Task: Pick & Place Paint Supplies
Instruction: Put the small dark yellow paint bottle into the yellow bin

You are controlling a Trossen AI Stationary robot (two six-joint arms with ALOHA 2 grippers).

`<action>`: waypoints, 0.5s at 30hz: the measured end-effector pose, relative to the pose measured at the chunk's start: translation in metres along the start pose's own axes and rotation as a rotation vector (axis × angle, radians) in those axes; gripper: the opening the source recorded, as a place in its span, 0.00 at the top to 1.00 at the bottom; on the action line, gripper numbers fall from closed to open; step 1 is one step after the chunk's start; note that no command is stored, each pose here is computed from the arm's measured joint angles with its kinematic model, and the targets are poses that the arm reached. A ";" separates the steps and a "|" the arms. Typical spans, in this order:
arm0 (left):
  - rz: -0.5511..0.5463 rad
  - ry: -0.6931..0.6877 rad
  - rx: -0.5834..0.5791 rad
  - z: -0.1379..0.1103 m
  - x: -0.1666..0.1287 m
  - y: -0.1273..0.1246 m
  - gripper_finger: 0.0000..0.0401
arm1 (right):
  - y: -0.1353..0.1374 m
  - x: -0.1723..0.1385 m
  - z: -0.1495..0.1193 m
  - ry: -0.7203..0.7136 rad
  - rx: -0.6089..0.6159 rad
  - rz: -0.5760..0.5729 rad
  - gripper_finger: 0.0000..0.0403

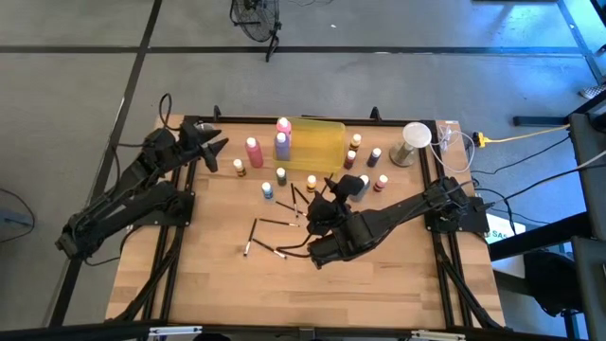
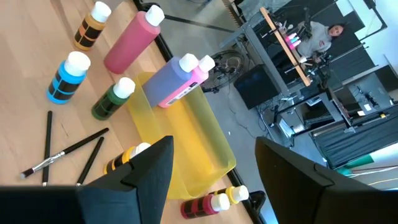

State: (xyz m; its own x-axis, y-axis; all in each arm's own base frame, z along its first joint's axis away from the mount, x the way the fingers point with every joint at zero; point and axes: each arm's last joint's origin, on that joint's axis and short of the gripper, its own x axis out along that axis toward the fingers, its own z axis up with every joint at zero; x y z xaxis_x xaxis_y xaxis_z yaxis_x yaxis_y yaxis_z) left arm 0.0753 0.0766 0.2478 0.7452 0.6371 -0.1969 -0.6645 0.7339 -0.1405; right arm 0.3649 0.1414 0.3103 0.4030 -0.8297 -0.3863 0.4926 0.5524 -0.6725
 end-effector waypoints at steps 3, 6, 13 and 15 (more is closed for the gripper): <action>0.000 0.016 -0.001 -0.002 0.000 0.000 0.52 | -0.001 0.001 0.000 0.003 0.001 -0.003 0.43; 0.001 0.027 -0.002 -0.003 0.000 0.000 0.51 | -0.001 0.004 0.001 0.007 0.003 -0.006 0.43; -0.040 0.060 -0.018 -0.012 0.003 0.000 0.52 | -0.002 0.005 0.001 0.010 0.005 -0.010 0.43; -0.047 0.062 -0.018 -0.014 0.004 0.000 0.53 | -0.002 0.005 0.001 0.010 0.006 -0.010 0.43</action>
State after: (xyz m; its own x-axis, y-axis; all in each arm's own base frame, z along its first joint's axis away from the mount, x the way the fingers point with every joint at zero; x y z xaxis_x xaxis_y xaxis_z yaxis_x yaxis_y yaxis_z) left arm 0.0779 0.0759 0.2334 0.7713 0.5855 -0.2498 -0.6300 0.7582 -0.1679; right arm 0.3670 0.1359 0.3103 0.3905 -0.8357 -0.3863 0.5009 0.5449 -0.6725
